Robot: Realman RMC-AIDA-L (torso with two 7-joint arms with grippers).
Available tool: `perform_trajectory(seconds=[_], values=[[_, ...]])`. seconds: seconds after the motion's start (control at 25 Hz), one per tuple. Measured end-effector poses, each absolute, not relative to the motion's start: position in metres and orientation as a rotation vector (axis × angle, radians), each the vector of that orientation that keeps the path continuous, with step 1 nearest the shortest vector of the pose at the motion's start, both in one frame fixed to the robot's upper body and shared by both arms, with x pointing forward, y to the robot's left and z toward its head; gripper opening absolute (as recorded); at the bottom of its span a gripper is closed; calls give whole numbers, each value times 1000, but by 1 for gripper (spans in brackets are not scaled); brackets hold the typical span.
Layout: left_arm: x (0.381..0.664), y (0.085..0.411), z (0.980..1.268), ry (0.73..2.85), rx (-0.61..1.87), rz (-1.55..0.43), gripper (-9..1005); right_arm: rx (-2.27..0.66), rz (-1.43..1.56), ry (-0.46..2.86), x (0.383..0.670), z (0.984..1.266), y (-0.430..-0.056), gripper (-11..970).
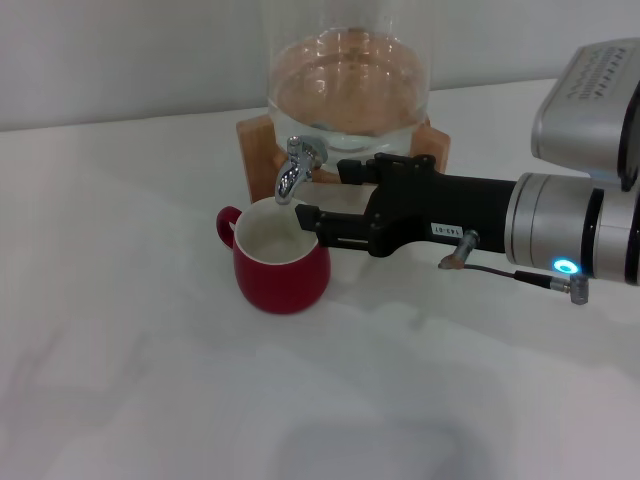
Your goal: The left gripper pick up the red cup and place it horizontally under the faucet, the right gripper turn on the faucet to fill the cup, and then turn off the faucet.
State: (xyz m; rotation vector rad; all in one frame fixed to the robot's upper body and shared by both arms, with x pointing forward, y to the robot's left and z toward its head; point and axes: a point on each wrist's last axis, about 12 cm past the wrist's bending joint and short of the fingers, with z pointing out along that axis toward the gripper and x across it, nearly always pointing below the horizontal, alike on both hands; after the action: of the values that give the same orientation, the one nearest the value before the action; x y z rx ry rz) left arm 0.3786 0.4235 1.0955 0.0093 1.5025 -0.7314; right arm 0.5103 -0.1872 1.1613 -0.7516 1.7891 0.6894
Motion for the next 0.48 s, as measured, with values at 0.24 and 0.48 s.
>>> perform_trajectory(seconds=[0.24,0.48], values=[[376,424,1090,1501,-27,-739,860,-748,688,1791,511,1161,-188,749],[378,423,1090,1475,-33,-740,860,-748,689,1794,510,1160,-188,749]])
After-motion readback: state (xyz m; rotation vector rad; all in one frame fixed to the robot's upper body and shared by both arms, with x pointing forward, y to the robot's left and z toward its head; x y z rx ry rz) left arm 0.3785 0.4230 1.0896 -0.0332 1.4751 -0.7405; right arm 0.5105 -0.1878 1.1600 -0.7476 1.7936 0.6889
